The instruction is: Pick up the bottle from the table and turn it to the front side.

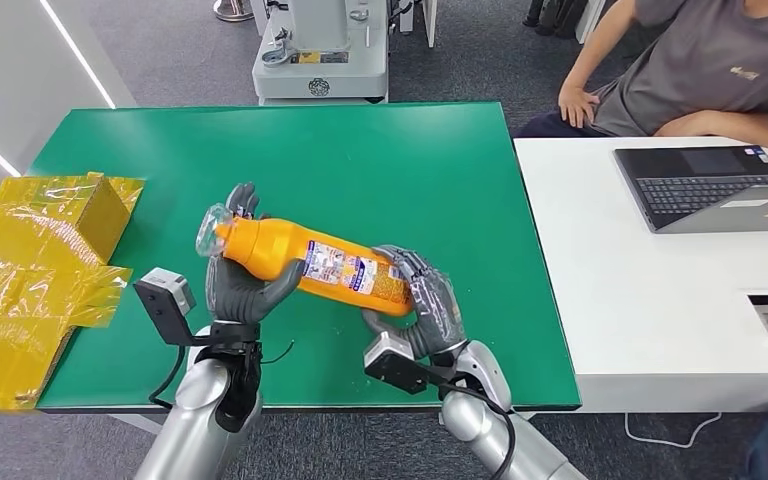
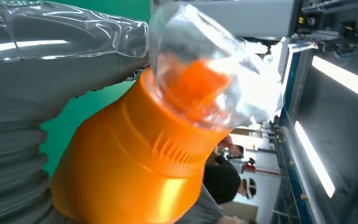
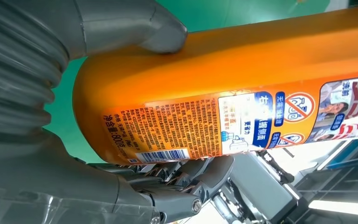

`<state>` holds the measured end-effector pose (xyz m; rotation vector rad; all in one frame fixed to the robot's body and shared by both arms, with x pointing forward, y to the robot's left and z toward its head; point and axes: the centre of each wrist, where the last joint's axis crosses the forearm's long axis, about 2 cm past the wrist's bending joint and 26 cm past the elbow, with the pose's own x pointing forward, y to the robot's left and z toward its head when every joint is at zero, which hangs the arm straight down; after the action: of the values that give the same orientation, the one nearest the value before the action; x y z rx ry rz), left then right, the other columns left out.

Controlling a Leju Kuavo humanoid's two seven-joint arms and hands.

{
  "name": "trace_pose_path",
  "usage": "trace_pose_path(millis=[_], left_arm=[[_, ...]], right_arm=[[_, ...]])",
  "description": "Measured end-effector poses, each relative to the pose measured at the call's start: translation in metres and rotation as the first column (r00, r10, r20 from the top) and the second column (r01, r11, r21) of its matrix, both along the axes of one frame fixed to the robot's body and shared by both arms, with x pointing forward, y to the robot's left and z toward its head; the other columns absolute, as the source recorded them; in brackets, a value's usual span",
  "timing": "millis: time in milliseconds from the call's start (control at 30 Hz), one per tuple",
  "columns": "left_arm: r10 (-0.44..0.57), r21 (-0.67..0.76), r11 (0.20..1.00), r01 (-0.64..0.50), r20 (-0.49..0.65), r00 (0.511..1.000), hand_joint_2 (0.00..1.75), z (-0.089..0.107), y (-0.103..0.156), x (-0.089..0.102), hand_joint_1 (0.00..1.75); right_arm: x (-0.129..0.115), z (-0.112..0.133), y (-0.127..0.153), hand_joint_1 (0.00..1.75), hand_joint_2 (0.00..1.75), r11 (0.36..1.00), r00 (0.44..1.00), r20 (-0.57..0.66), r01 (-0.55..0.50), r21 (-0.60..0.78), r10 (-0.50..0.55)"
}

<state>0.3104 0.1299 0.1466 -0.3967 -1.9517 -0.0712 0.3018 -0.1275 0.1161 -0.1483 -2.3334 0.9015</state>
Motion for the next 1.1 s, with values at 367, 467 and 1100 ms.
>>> trace_pose_path(millis=[367, 467, 1100], left_arm=[[-0.044, -0.002, 0.999, 0.045, 0.046, 0.998, 1.75, 0.020, 0.001, 0.011, 0.00], [-0.048, -0.003, 0.999, 0.048, 0.046, 0.998, 1.75, 0.020, 0.001, 0.011, 0.01], [-0.130, -0.016, 0.991, 0.131, 0.041, 0.991, 1.75, 0.026, -0.004, 0.013, 1.75]], right_arm=[[0.001, 0.004, 0.001, 1.75, 1.75, 1.000, 1.000, 0.009, -0.002, 0.004, 0.002], [0.001, 0.004, 0.001, 1.75, 1.75, 1.000, 1.000, 0.010, -0.002, 0.004, 0.002], [-0.001, 0.004, -0.002, 1.75, 1.75, 0.997, 0.995, 0.078, 0.063, -0.054, -0.058]])
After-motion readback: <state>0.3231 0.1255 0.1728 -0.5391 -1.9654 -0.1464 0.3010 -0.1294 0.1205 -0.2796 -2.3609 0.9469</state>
